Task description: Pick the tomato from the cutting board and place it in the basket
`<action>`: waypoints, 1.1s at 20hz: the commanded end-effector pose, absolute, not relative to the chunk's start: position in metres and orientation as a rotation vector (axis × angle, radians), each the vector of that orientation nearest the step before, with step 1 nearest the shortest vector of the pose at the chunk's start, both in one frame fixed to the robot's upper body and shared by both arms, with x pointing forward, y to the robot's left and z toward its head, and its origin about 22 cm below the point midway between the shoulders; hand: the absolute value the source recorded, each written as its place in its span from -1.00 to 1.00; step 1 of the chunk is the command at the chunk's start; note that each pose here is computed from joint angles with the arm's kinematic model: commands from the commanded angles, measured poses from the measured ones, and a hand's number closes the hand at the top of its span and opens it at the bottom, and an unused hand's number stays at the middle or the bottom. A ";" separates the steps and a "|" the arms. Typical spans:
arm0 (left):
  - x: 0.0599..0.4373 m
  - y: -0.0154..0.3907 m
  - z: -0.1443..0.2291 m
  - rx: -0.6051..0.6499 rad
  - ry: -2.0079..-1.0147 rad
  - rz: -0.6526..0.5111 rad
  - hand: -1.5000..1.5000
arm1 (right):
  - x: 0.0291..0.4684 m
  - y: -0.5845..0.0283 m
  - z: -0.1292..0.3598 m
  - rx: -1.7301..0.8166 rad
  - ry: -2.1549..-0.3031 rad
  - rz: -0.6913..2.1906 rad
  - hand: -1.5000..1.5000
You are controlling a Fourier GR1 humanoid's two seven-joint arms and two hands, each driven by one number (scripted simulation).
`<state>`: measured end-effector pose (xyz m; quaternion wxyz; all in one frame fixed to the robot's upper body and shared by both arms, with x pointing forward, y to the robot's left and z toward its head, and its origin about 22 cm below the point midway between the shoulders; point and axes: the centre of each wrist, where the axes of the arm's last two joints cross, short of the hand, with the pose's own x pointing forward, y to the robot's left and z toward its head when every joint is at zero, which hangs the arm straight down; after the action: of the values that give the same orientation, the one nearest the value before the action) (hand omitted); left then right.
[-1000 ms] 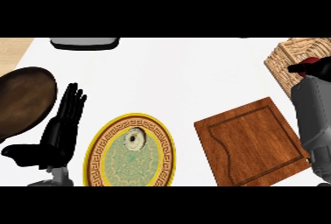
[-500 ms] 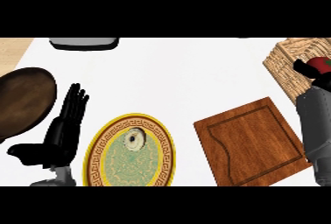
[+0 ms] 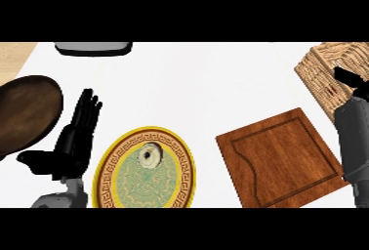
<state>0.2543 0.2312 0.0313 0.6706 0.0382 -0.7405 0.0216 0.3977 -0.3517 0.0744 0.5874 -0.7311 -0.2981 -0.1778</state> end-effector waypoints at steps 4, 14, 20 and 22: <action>0.249 0.227 0.033 0.094 -1.673 0.047 0.00 | 0.393 -0.348 0.101 -1.873 -0.714 -0.551 -1.00; 0.240 0.235 0.010 0.121 -1.656 0.073 0.00 | 0.338 -0.324 0.125 -1.899 -0.716 -0.801 -1.00; 0.253 0.229 0.030 0.111 -1.663 0.065 0.00 | 0.266 -0.313 0.149 -1.897 -0.800 -0.786 -1.00; 0.240 0.242 0.039 0.113 -1.666 0.061 0.00 | 0.246 -0.298 0.157 -1.863 -0.892 -0.823 -1.00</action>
<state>0.2395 0.2380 0.0282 0.6725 0.0509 -0.7377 0.0304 0.2829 -0.3163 0.1387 0.4262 -0.7736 -0.3505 -0.3115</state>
